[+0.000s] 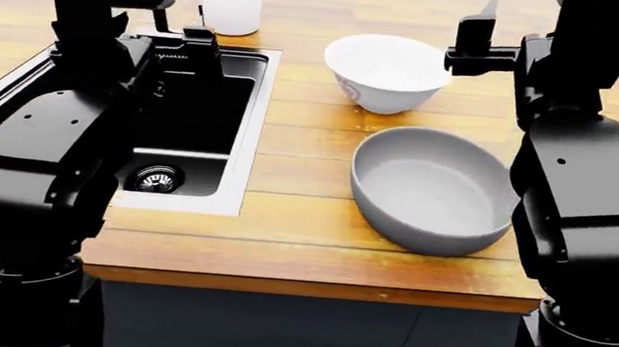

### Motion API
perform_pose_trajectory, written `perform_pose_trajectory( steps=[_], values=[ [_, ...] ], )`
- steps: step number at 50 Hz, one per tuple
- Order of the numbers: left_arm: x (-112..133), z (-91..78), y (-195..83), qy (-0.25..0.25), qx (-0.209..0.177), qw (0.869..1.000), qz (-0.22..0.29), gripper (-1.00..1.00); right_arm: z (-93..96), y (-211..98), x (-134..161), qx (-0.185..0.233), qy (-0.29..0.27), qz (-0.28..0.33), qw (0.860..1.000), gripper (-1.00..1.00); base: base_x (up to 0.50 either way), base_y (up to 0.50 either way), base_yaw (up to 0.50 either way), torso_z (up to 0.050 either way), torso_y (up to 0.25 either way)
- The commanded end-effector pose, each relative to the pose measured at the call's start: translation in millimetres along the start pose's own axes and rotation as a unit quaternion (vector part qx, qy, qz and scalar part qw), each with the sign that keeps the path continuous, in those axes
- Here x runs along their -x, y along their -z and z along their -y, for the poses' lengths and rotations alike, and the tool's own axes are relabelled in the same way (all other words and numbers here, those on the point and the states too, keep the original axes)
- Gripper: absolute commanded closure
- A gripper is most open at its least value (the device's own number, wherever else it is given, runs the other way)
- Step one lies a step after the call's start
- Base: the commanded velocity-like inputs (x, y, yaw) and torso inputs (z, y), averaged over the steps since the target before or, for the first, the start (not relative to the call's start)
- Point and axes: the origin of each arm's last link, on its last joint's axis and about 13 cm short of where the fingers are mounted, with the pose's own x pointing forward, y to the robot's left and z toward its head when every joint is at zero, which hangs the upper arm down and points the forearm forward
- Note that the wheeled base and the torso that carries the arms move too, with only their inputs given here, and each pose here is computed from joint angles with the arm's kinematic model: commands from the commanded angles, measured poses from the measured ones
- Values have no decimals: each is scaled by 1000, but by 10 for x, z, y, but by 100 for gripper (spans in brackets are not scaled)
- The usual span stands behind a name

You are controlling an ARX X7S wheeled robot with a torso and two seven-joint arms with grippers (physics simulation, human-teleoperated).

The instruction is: Stack the bowls in the sink.

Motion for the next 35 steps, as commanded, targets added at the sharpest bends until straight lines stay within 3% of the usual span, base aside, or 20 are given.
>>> perform_pose_trajectory(
  steps=[1, 6, 20, 26, 35],
  values=[
    [-55, -76, -428, 30, -34, 999, -1, -100, 105, -376, -195, 9, -12, 23, 1000, -100, 0, 0, 0, 0, 0],
    [-198, -115, -706, 59, -65, 996, -28, -100, 150, -514, -387, 2, -35, 0, 999, -100, 0, 0, 0, 0, 0],
    [-738, -278, -1155, 103, -32, 984, -141, -100, 241, -582, -915, 36, -77, -87, 993, -100, 0, 0, 0, 0, 0],
    [-708, -252, -1215, 121, -20, 976, -179, -100, 284, -644, -1070, 60, -82, -109, 989, -100, 0, 0, 0, 0, 0],
    [-677, -269, -1238, 127, -7, 972, -196, -100, 369, -662, -1040, 64, -77, -124, 987, -100, 303, -35, 0, 0, 0]
  ],
)
